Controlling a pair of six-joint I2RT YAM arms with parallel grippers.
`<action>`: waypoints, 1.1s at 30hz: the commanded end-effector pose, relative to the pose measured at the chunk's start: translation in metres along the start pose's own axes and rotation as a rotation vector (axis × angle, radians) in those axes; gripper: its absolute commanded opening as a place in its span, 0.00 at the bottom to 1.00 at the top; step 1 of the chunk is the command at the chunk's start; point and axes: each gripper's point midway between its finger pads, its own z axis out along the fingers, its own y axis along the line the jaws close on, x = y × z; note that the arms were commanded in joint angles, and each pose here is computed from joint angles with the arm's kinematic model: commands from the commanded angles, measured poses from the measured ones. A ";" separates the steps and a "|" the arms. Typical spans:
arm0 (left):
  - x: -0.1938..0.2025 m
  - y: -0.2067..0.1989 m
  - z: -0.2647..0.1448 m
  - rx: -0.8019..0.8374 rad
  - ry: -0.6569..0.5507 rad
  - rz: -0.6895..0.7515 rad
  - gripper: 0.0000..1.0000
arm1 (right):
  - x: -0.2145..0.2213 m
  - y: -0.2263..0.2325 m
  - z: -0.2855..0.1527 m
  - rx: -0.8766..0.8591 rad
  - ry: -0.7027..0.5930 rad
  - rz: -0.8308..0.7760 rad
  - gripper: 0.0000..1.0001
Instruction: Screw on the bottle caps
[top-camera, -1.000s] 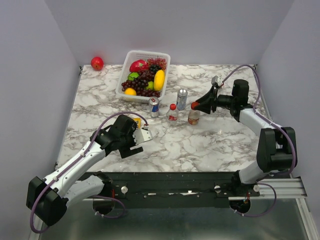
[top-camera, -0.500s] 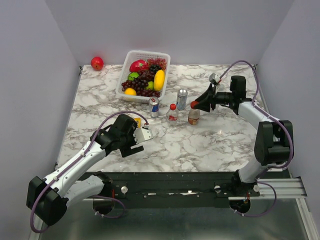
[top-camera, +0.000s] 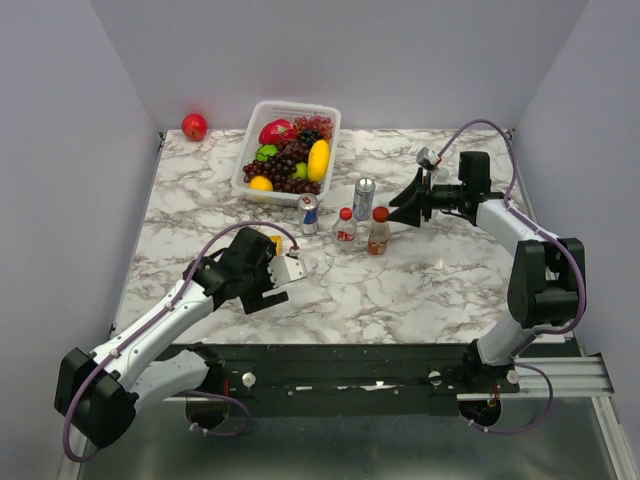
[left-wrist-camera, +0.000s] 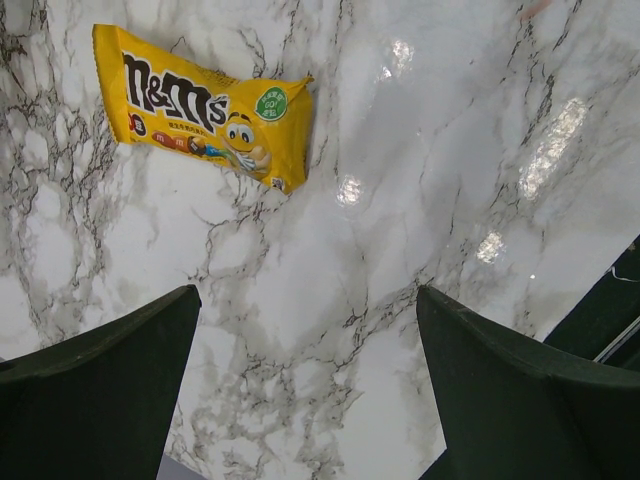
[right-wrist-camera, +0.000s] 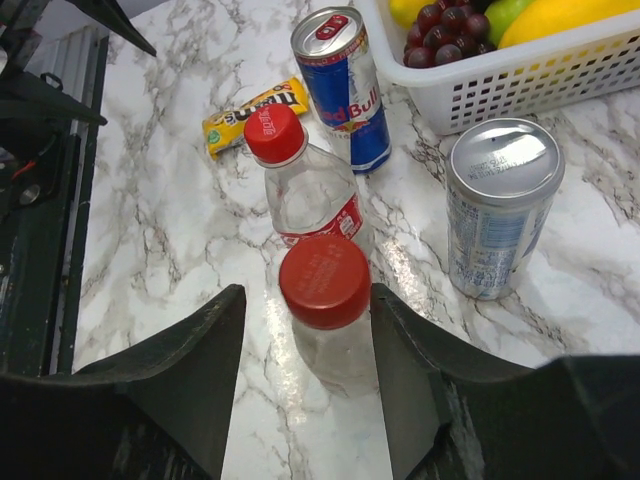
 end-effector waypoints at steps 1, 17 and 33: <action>-0.003 0.000 0.001 0.002 -0.019 0.007 0.98 | -0.003 -0.001 -0.001 -0.022 -0.007 0.000 0.61; -0.006 -0.001 0.004 0.008 -0.036 0.006 0.98 | -0.006 0.005 -0.003 -0.024 -0.009 -0.043 0.65; -0.011 0.002 0.004 0.009 -0.046 0.013 0.99 | -0.015 0.007 -0.005 -0.015 -0.015 -0.066 0.65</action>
